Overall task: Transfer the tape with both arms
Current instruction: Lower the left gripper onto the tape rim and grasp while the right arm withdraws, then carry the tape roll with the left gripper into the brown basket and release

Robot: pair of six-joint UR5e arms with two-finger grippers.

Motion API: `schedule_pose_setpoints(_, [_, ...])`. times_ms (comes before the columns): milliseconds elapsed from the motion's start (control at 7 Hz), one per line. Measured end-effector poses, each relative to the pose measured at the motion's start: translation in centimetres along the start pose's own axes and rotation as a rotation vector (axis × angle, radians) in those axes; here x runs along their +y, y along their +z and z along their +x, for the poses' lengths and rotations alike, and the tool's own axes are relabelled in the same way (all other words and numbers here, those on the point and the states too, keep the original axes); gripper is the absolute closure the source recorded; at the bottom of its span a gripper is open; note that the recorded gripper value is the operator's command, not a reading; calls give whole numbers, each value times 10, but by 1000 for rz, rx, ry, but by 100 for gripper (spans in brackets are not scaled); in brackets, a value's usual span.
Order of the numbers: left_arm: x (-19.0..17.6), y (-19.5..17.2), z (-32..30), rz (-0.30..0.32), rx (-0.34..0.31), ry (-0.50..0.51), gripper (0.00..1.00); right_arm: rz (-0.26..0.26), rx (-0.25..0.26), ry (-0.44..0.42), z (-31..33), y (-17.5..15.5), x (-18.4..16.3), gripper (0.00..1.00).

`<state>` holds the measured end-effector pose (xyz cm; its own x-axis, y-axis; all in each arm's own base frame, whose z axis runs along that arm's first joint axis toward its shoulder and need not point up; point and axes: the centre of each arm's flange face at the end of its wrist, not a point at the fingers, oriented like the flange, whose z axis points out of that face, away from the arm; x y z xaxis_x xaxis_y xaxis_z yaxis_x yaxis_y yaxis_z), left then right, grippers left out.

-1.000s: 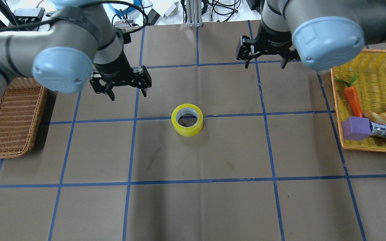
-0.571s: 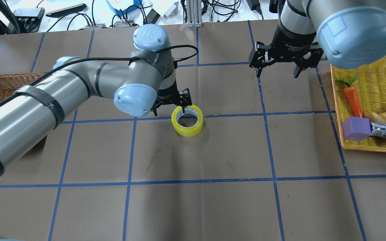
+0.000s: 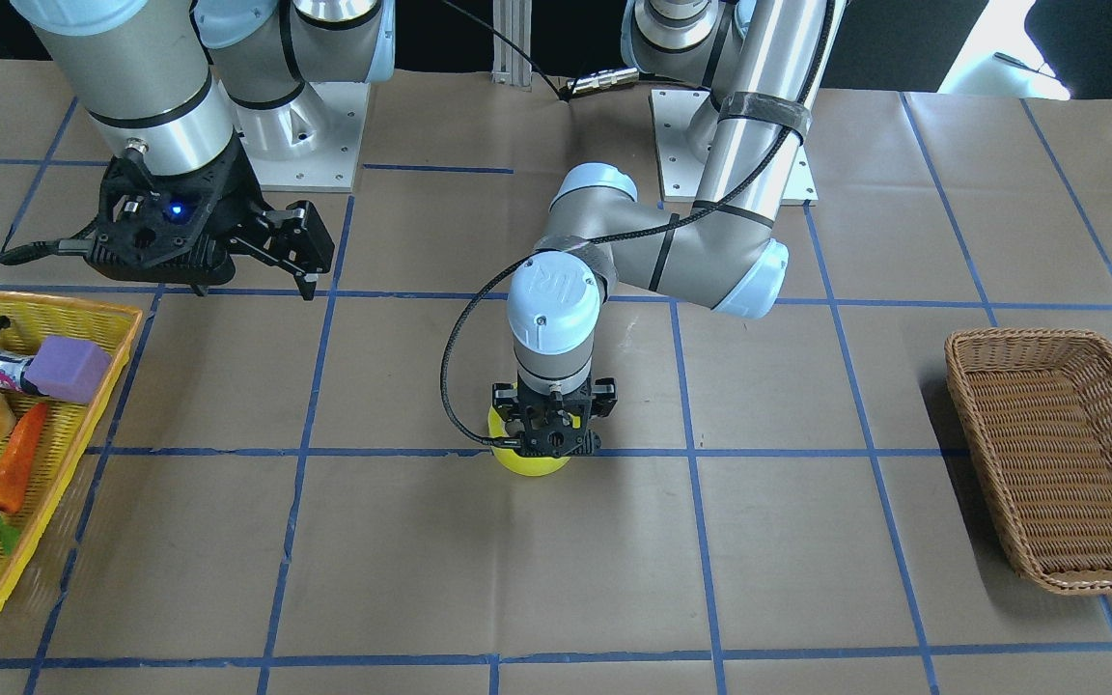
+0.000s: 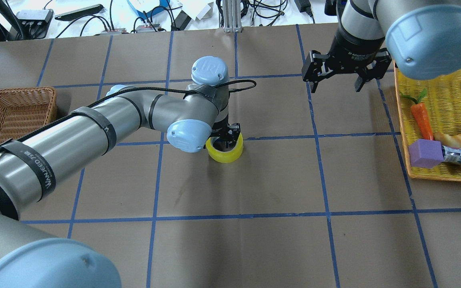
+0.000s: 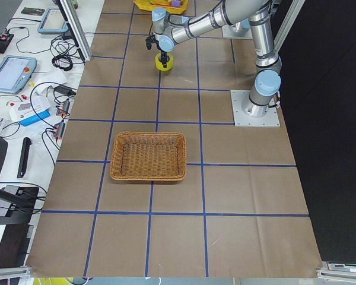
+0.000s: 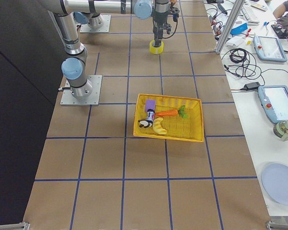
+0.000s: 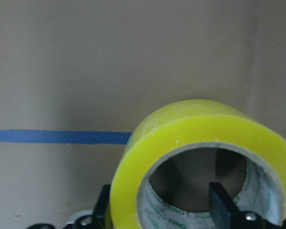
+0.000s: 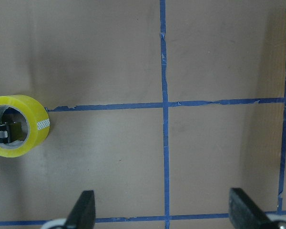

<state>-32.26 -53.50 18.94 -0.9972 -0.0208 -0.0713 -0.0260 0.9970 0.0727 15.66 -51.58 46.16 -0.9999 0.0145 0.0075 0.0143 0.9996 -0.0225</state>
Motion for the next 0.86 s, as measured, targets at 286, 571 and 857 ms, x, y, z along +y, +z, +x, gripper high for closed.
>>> schedule_pose_setpoints(286, [2,-6,-1,5,-4,48,100,5,2,-17,2,-3,-1,0])
schedule_pose_setpoints(571, [-4,-18,-31,-14,-50,55,100,10,2,-25,0,-5,0,0])
schedule_pose_setpoints(857, [-22,-58,-122,-34,-97,5,100,8,2,-28,-1,-3,1,0])
